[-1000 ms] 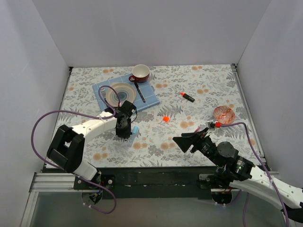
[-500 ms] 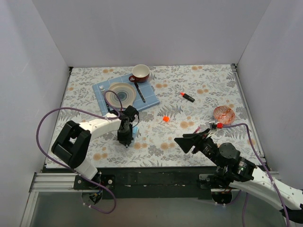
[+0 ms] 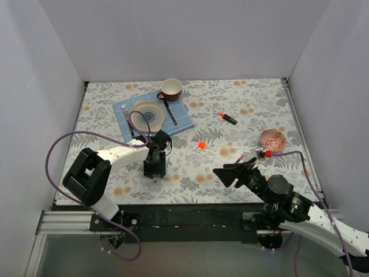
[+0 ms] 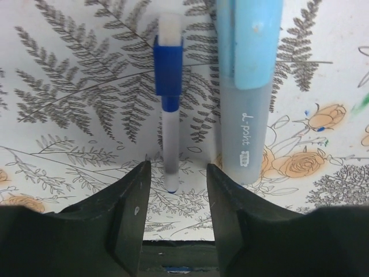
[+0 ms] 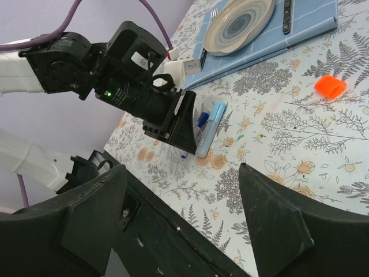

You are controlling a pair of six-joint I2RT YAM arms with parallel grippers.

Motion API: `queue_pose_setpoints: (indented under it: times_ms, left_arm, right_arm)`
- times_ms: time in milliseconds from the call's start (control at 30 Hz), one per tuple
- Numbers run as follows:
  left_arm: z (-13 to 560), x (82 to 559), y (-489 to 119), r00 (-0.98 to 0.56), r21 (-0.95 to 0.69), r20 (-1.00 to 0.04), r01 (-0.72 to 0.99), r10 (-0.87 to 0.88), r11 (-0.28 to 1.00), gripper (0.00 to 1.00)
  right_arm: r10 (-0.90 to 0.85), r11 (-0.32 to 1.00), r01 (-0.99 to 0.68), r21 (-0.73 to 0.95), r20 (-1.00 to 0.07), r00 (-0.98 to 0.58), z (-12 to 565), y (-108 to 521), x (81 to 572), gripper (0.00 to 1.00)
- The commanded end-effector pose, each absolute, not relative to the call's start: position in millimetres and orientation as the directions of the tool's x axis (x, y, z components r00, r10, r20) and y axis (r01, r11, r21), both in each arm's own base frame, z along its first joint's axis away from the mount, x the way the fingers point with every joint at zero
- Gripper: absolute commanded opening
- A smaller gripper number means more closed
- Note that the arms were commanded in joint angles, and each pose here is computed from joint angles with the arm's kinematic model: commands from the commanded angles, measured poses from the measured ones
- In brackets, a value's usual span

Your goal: Insert the pens into the pen caps

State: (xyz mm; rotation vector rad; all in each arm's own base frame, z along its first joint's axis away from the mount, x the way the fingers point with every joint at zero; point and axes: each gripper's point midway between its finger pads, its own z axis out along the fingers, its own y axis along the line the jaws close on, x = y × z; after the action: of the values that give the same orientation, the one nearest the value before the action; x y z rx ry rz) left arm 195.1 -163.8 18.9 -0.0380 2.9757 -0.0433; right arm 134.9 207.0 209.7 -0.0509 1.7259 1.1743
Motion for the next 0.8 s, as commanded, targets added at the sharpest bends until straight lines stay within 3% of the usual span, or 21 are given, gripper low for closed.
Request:
queue_pose_setpoints:
  times_ms: [0,133,400,467,533,567,600,667,767]
  left_arm:
    - [45,219,-152,-0.944,0.029,-0.298,-0.153,-0.138,0.988,0.44]
    - [77,250,-136,-0.870,0.079,-0.442,-0.282,-0.220,0.956,0.44]
    - [127,287,-119,-0.713,-0.100,-0.574,-0.427,-0.403,0.898,0.43]
    - [146,292,-131,-0.718,-0.162,-0.595,-0.333,-0.361,0.929,0.45]
    - [185,300,-155,-0.671,-0.323,-0.650,-0.182,-0.357,0.929,0.48]
    - [196,300,-163,-0.665,-0.336,-0.685,-0.075,-0.298,0.939,0.55]
    - [227,297,-181,-0.630,-0.436,-0.711,0.048,-0.312,0.899,0.60]
    - [241,291,-190,-0.604,-0.451,-0.749,0.161,-0.273,0.878,0.75]
    - [262,286,-194,-0.548,-0.454,-0.797,0.266,-0.255,0.850,0.82]
  right_arm:
    - [0.503,0.499,-0.527,0.688,-0.725,-0.471,229,206,137,0.84]
    - [0.486,0.508,-0.524,0.683,-0.730,-0.480,223,209,137,0.84]
    - [0.517,0.582,-0.424,0.694,-0.719,-0.465,208,201,154,0.80]
    - [0.509,0.725,-0.251,0.641,-0.744,-0.432,182,178,174,0.79]
    - [0.518,0.791,-0.104,0.602,-0.751,-0.411,173,159,184,0.76]
    - [0.477,0.855,0.003,0.519,-0.784,-0.396,170,139,189,0.71]
    - [0.468,0.868,0.038,0.494,-0.792,-0.393,171,134,190,0.69]
    - [0.426,0.899,0.081,0.431,-0.814,-0.395,171,129,194,0.65]
    - [0.371,0.924,0.075,0.376,-0.829,-0.418,168,137,199,0.64]
